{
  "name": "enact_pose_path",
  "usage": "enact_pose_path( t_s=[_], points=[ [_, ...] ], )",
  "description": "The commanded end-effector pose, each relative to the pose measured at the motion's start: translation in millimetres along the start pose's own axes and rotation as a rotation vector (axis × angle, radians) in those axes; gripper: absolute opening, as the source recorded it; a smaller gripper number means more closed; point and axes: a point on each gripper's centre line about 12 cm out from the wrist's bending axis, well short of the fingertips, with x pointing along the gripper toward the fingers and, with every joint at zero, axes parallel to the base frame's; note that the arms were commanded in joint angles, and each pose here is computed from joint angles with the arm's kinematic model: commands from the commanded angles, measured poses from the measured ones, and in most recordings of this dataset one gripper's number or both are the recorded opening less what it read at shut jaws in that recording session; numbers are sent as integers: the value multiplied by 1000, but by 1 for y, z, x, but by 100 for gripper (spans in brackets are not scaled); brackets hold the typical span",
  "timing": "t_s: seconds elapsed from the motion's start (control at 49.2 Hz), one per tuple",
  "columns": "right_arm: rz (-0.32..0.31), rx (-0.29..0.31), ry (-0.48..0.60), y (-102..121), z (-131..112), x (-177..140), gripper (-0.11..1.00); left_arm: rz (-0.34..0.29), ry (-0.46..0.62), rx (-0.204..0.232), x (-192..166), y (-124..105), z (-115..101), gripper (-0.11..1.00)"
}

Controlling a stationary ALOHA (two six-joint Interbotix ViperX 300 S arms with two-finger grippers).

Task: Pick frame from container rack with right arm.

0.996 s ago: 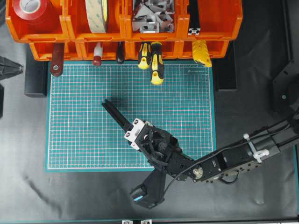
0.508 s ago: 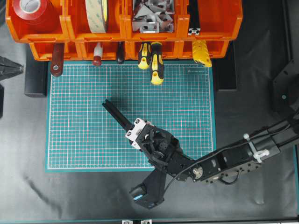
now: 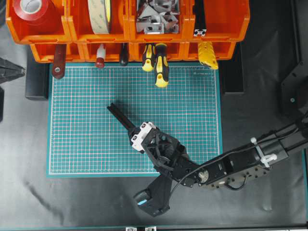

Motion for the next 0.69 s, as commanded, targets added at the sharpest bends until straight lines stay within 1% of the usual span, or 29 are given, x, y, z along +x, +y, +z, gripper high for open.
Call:
enact_pose_path(
  t_s=[0.0,0.102,0.183,0.264,0.325,0.488,0.59,0.671],
  points=[
    [14,38,-14,-4,1,-5,80,1,-20,-1,1,0,10,0],
    [82,90,0,7,-4,-6,81,1,-15,-1,1,0,9,0],
    [134,144,3,14,-7,-6,82,1,-15,-1,1,0,9,0],
    [172,201,4,19,-10,-6,82,1,-17,-1,1,0,9,0],
    [188,243,5,21,-12,-6,83,3,-15,-1,1,0,9,0],
    [194,377,-2,15,-13,-6,84,1,-14,-1,1,0,8,0],
    [179,495,-17,0,-16,-15,84,1,-17,-1,0,0,9,0],
    [162,602,-39,-18,-21,-26,84,1,-22,-1,0,0,10,0]
  ],
)
